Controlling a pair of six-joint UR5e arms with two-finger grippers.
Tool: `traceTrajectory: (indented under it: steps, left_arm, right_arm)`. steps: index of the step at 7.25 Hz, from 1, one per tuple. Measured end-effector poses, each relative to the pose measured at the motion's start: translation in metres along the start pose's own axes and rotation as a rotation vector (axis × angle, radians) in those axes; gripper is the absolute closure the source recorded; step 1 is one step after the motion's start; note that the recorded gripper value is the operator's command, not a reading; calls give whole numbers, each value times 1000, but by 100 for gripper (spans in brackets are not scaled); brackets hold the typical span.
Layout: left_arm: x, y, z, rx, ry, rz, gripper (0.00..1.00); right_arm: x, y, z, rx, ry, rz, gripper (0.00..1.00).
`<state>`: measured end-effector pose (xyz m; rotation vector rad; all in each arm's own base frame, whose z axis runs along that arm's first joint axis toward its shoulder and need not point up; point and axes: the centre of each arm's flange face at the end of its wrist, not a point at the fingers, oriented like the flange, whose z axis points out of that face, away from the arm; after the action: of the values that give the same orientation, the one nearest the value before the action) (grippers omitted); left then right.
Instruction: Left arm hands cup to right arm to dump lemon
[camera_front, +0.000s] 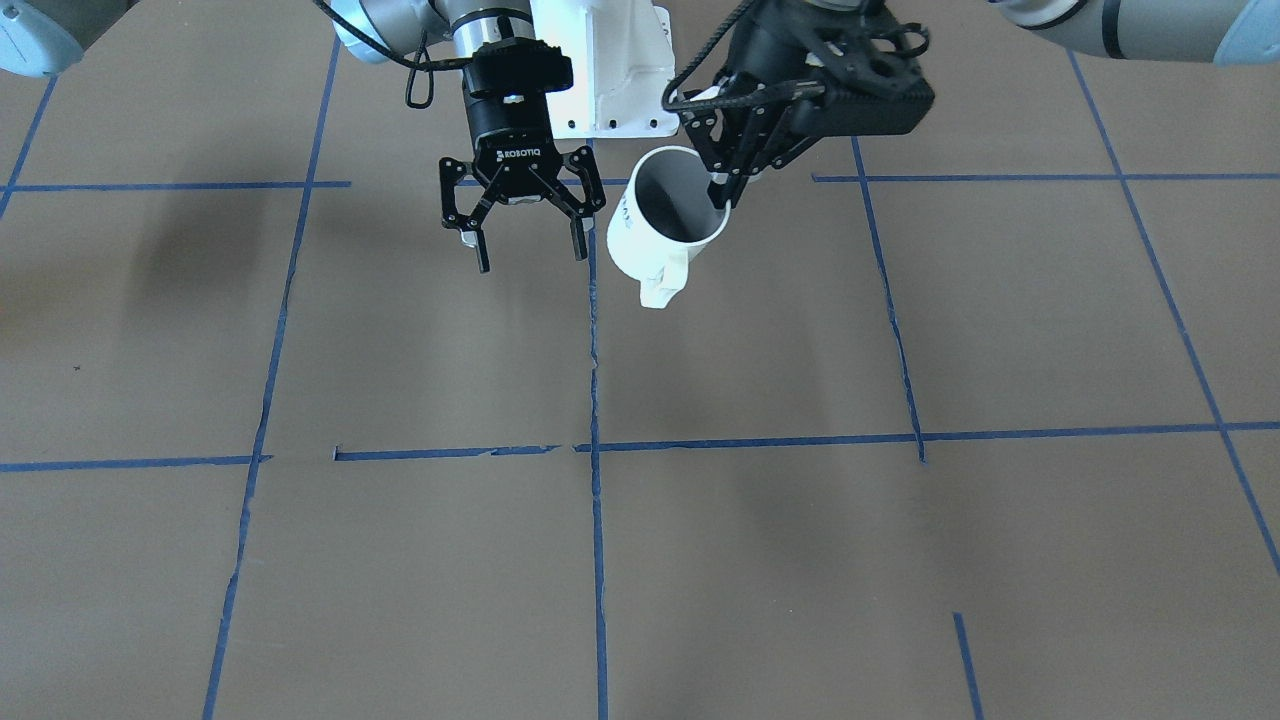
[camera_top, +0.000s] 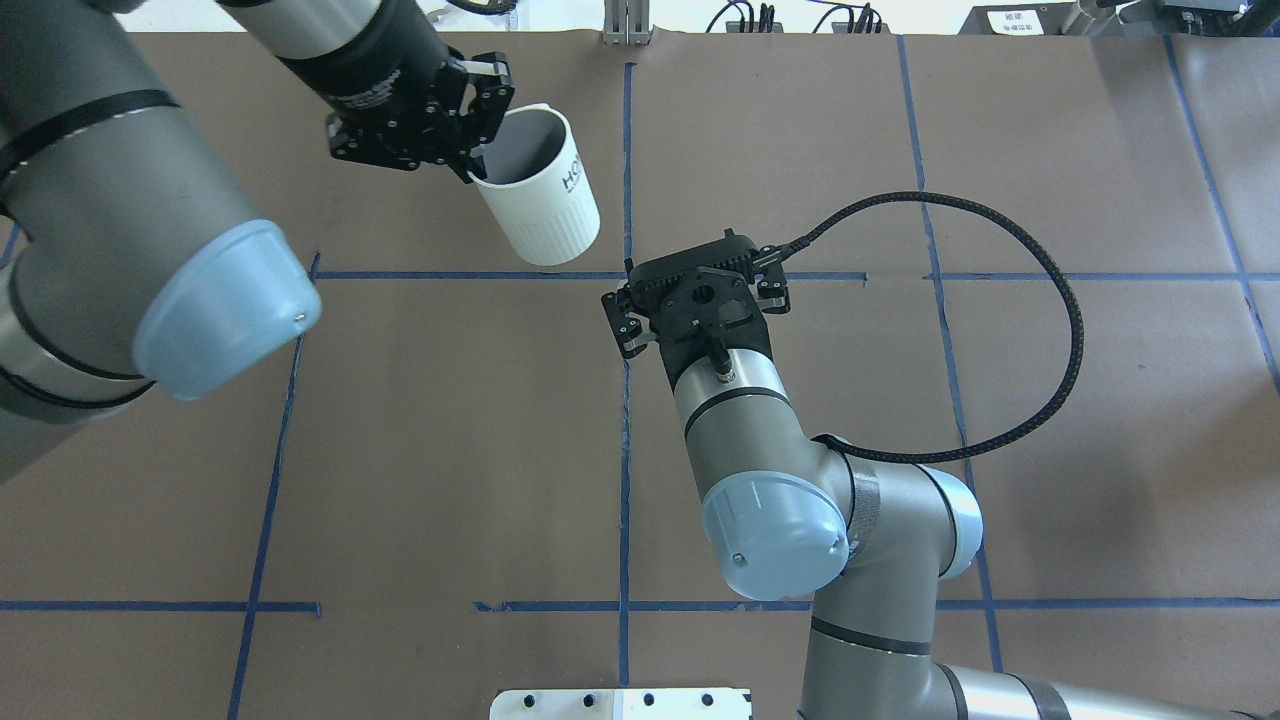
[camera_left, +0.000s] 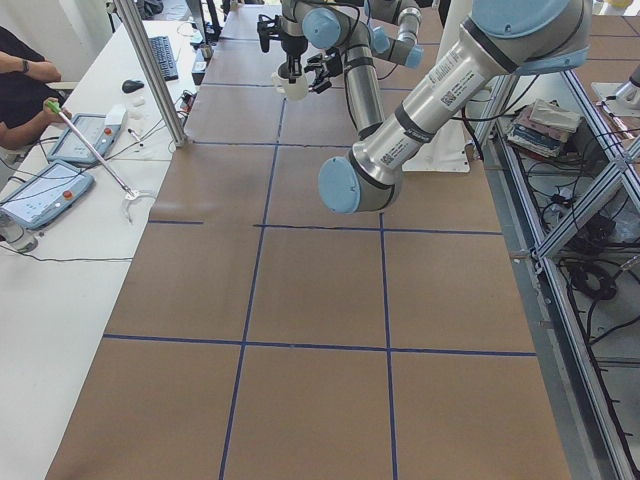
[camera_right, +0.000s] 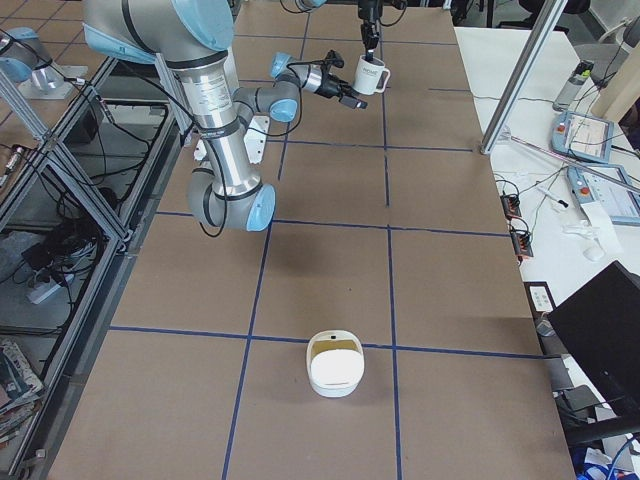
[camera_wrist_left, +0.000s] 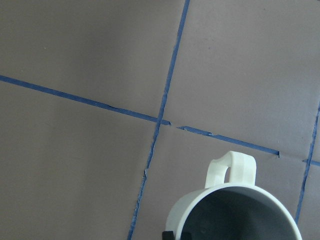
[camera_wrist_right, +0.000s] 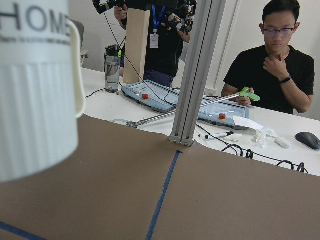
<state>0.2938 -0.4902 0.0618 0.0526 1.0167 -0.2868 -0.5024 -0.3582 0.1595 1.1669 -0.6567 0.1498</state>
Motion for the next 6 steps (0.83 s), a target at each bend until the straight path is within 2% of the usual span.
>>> traceTrajectory:
  steps: [2,4,6]
  left_arm:
    - [-67,-15,2,20,-47,94,100]
    - [-139,-22,29,7,-96,185,100]
    - [-217,-24,59,8,-100,262,100]
  right_arm:
    - [9,-10,8,-30,-21,11,0]
    - [34,-30,20,-71,-48,34,0]
    - [86,-44,39,-139,-57,50,0]
